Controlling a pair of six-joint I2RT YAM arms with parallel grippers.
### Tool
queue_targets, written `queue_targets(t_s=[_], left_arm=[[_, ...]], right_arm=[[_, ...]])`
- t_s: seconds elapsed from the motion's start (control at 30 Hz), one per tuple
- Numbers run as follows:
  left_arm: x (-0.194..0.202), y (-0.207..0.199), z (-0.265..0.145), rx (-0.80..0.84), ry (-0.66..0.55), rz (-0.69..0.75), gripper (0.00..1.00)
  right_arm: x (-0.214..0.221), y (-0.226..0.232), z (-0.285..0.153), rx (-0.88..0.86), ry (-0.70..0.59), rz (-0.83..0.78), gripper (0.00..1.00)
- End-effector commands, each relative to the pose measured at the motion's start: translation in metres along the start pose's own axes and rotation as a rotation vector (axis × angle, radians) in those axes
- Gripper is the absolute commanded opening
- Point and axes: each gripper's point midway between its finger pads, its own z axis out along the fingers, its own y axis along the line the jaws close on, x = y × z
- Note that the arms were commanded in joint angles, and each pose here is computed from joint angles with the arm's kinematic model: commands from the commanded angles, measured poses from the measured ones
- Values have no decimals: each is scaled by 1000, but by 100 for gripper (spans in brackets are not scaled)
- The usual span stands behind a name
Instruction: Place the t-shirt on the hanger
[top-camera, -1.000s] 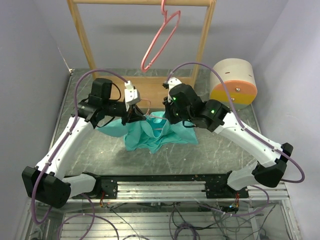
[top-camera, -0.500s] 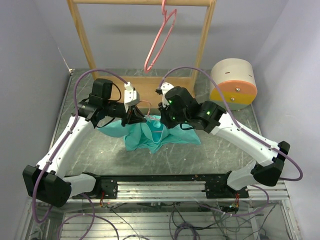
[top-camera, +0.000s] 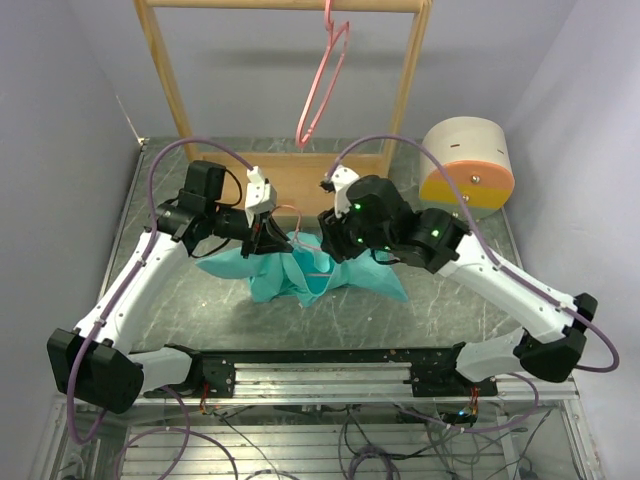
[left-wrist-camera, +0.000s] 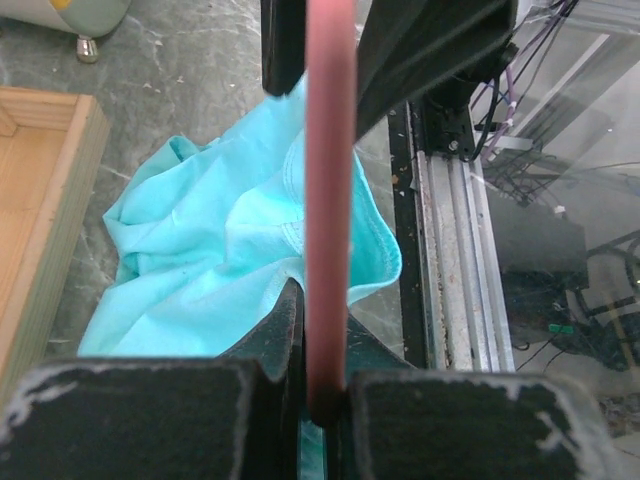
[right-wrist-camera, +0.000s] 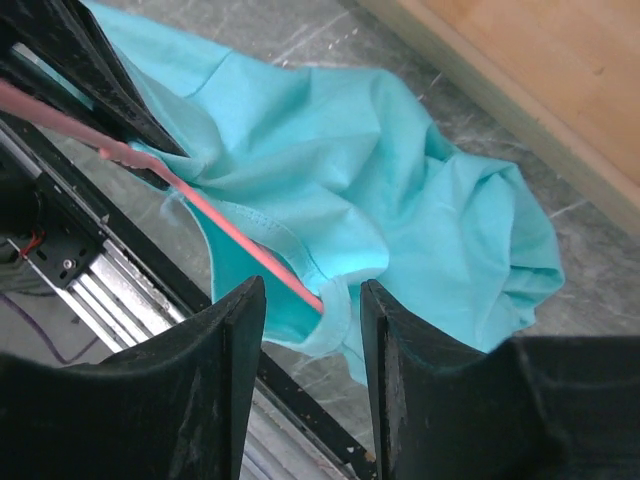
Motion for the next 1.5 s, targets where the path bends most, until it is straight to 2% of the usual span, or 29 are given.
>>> queue_targets(t_s=[0.0, 0.17, 0.33, 0.43, 0.8, 1.03, 1.47], left_arm=[[-14, -7, 1, 42, -68, 14, 7], [-15, -4, 3, 42, -77, 4, 7], [-16, -3, 3, 43, -79, 1, 7], [-16, -4, 3, 50, -77, 2, 7], [-11, -9, 2, 68, -51, -2, 7], [-11, -9, 2, 78, -43, 2, 7], [-14, -12, 1, 95, -45, 5, 7]], right_arm=[[-21, -16, -31, 29, -110, 3, 44], [-2, -33, -44, 12, -70, -2, 44], [49, -34, -43, -40, 74, -75, 41], [70, -34, -43, -79, 95, -111, 40], [77, -48, -42, -87, 55, -189, 41], [75, -38, -36, -196, 14, -278, 43], [73, -46, 0, -276, -24, -328, 44]])
